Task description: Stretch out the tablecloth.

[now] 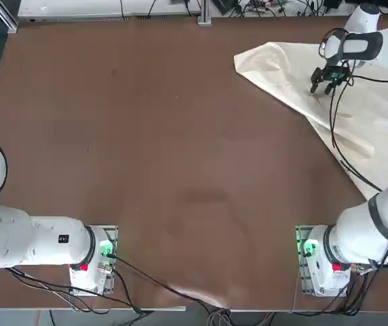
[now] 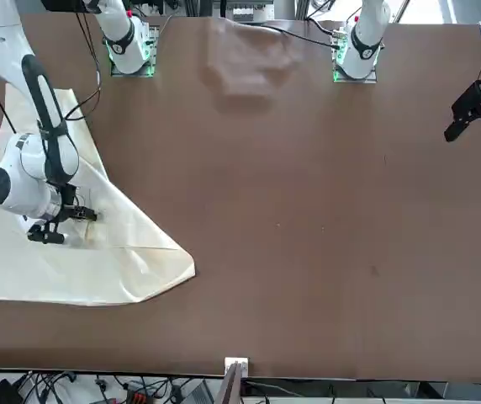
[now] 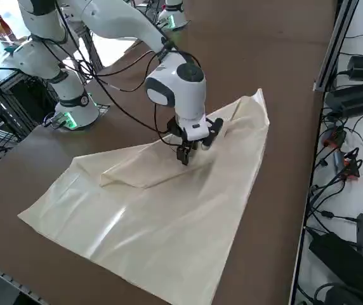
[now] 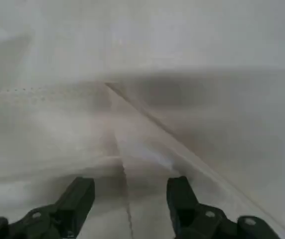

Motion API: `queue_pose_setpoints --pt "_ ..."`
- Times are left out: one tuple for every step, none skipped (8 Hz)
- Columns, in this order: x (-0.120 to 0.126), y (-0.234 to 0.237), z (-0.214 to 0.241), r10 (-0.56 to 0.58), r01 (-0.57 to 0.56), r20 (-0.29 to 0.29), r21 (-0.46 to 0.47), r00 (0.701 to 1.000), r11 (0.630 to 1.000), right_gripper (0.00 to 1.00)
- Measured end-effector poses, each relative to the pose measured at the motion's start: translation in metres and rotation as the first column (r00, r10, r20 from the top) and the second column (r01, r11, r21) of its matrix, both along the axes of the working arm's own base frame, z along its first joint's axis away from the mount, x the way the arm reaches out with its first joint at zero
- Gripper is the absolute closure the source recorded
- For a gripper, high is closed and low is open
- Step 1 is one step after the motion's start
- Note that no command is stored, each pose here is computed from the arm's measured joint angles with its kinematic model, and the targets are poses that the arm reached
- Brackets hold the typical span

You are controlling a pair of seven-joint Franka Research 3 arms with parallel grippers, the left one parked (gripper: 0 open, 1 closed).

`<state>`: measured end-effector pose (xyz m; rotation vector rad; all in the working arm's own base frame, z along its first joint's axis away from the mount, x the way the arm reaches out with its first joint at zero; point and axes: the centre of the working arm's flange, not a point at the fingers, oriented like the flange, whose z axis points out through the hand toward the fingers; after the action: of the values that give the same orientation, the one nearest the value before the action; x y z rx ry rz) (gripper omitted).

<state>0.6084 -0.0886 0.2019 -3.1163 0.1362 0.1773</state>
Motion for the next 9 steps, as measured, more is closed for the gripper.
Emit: queue_pose_setpoints --pt "-0.002 -0.001 -0.007 -0.003 0.003 -0.01 0.001 1.0 1.0 0.11" --pt "-0.003 -0.001 -0.011 -0.005 0.005 -0.016 0.002 1.0 1.0 0.11" --pt "-0.004 -0.003 -0.014 -0.007 0.007 -0.018 0.002 1.0 1.0 0.11" --pt "-0.004 -0.005 -0.014 -0.01 0.01 -0.016 0.001 1.0 1.0 0.11" --pt "-0.004 -0.006 -0.014 -0.013 0.013 -0.013 0.001 1.0 1.0 0.11" --pt "-0.004 -0.009 -0.015 -0.017 0.017 -0.013 -0.001 1.0 1.0 0.11" --pt "-0.005 -0.014 -0.015 -0.024 0.024 -0.013 -0.004 1.0 1.0 0.11" --pt "-0.005 -0.019 -0.015 -0.03 0.03 -0.012 -0.007 0.999 1.0 0.12" --pt "-0.006 -0.022 -0.015 -0.035 0.035 -0.012 -0.008 0.999 0.999 0.12"
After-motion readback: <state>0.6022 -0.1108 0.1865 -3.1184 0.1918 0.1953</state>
